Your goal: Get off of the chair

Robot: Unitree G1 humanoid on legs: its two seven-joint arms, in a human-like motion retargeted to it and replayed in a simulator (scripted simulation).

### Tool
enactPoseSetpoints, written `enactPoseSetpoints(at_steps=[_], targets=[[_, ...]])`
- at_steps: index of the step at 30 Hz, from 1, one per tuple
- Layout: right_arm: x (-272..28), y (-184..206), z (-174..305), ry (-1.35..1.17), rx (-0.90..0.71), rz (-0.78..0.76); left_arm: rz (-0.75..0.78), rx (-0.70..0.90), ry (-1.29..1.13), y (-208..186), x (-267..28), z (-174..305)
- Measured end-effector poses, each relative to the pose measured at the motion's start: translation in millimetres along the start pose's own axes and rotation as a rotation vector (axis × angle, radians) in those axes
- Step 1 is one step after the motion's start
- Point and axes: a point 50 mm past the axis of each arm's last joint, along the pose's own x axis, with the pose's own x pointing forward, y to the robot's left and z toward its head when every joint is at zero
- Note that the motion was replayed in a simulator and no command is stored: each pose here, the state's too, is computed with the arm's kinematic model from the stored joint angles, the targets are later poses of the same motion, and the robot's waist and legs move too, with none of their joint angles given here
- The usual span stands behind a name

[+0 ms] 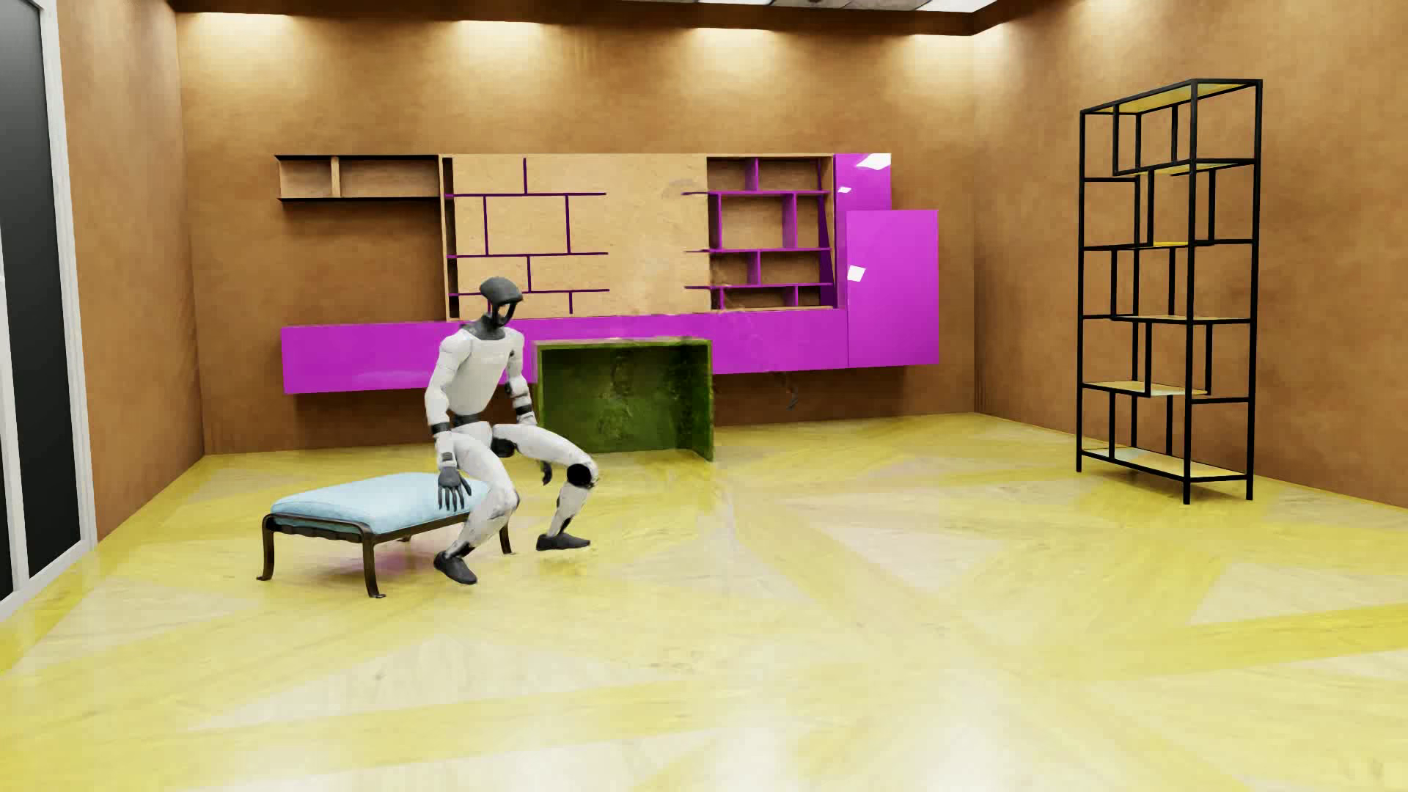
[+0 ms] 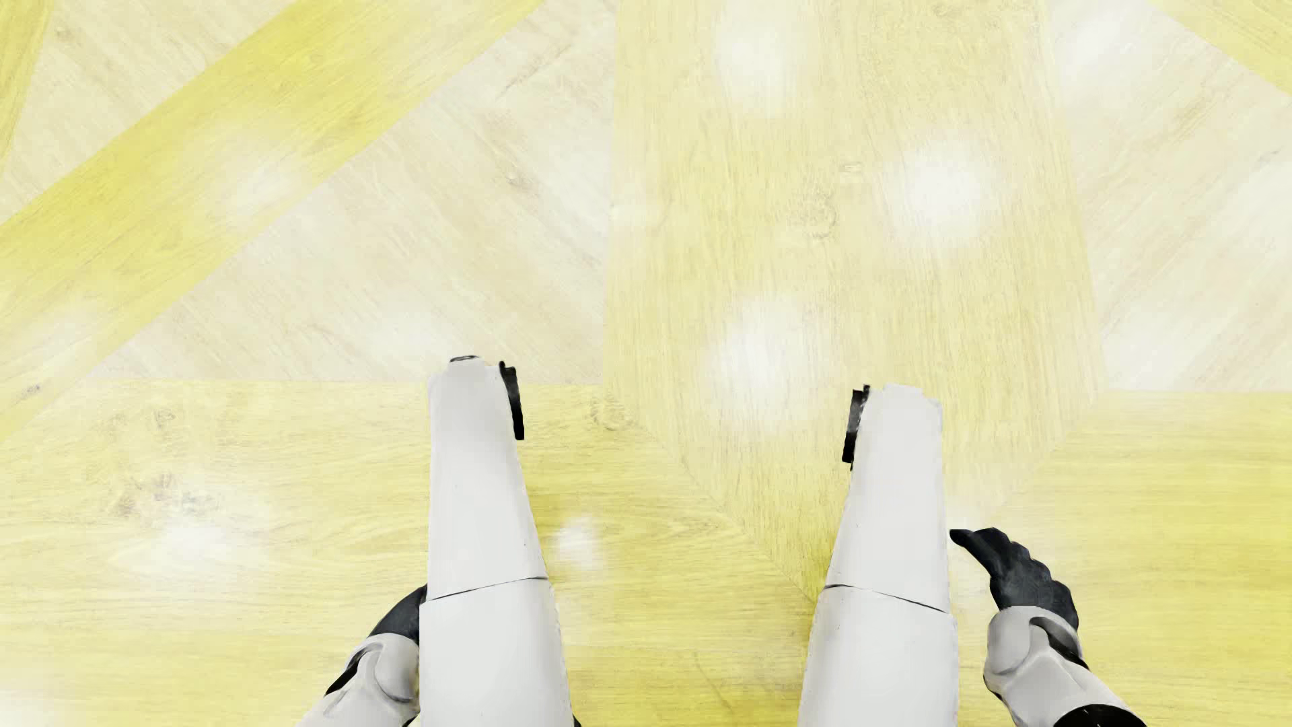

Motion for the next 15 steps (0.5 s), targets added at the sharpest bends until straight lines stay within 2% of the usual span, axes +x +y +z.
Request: enactPoseSetpoints(at_steps=[3,6,9,15], targets=[[-4,17,0,0.038,0.007,0.070,0.039,-0.163,0.079,-14,-2,-7],[-9,27,-4,0.076,-0.003,0.076,0.062,-0.131,0.087,-7,-2,-13],[-12,34,-6,0.071,-0.015,0.102,0.031,-0.033,0.048,-9,-3,-9],[-11,28,-15,0.095,0.001,0.093,0.013,-0.043,0.032,-11,-1,-1]])
